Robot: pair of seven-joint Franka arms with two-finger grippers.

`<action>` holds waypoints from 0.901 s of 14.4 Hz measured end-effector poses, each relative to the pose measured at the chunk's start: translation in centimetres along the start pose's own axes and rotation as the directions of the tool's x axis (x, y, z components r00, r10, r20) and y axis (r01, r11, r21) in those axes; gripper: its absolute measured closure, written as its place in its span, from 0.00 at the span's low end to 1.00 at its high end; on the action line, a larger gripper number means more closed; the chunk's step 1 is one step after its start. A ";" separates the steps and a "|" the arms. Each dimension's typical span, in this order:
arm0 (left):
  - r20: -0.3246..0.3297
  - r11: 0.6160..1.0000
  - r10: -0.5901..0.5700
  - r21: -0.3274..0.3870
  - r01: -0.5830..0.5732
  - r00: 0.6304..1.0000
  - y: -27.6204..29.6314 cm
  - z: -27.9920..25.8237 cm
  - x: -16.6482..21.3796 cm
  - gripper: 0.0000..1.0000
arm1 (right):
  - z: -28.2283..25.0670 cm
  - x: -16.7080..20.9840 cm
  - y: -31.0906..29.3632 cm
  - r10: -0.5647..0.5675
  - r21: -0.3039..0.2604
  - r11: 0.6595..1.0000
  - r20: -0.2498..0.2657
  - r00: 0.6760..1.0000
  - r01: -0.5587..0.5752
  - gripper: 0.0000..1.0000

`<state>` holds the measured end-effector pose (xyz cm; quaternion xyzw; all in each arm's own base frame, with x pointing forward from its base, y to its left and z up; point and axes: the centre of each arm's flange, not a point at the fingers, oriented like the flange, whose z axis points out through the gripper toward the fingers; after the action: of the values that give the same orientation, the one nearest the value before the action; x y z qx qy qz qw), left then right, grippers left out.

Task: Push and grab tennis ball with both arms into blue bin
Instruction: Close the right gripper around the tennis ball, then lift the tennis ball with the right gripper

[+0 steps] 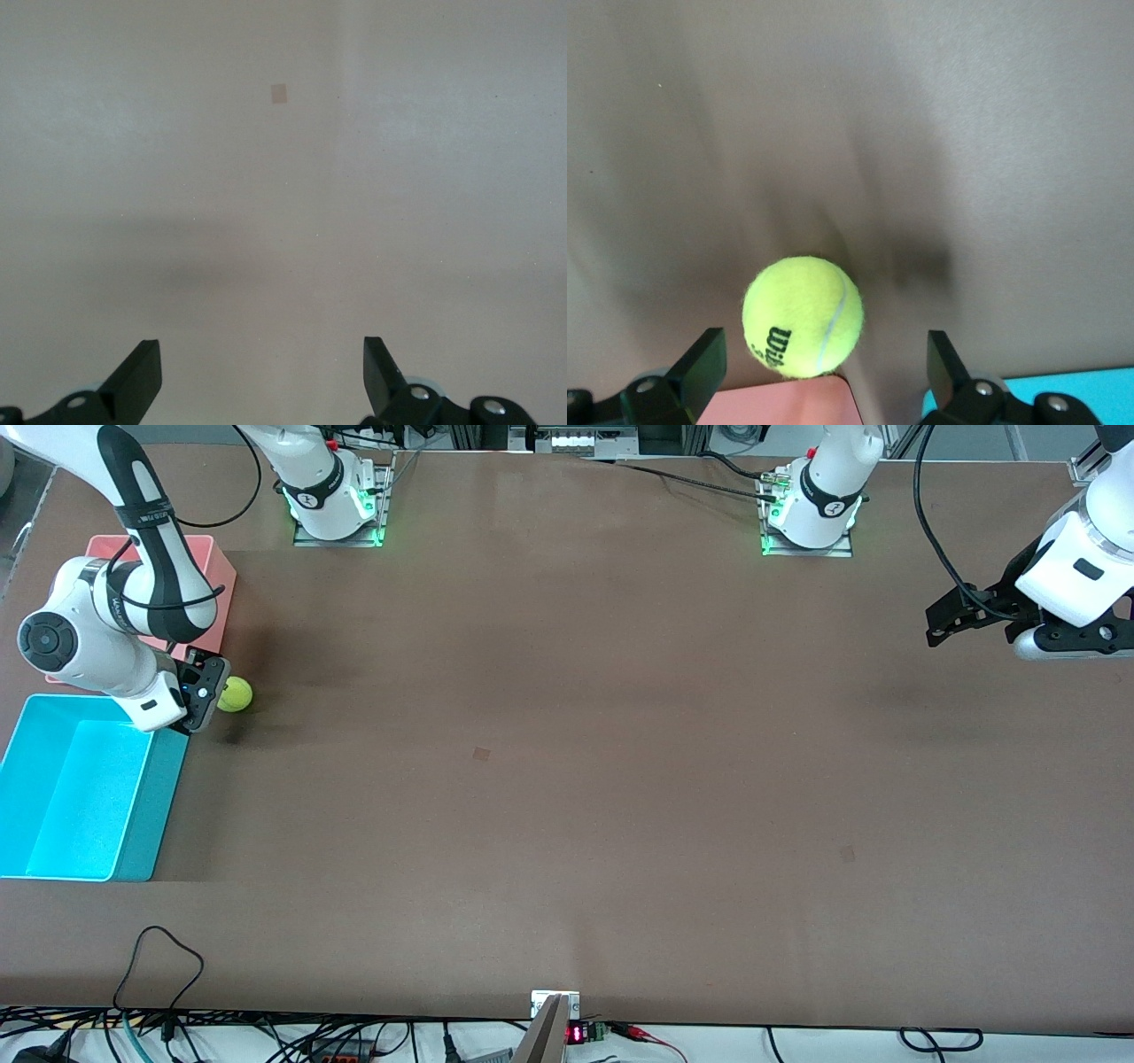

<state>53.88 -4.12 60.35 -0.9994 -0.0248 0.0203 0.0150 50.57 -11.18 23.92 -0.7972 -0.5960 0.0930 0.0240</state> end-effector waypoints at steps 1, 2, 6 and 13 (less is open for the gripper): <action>0.000 1.000 0.000 0.000 0.000 1.000 -0.1 0.0 0.1 0.00 | 0.7 -0.1 -0.3 0.001 -0.008 1.000 -0.004 1.000 -0.001 0.00; 0.001 1.000 0.001 0.000 -0.001 1.000 -0.2 0.0 0.1 0.00 | 1.4 -0.1 -0.7 0.000 -0.013 1.000 -0.008 1.000 0.000 0.00; -0.009 0.999 0.032 -0.002 -0.032 0.999 -0.4 -0.4 0.4 0.00 | 2.7 0.0 -1.7 -0.003 -0.015 1.000 -0.013 1.000 0.003 0.00; -0.003 0.995 0.096 0.000 -0.096 0.995 -0.1 -0.4 0.3 0.00 | 3.6 -0.6 -1.4 0.007 -0.034 0.999 -0.022 1.000 -0.008 0.00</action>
<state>54.19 -4.05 60.73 -0.9994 0.0233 0.0197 0.0138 48.41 -11.57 20.68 -0.8007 -0.5942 0.0743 0.0167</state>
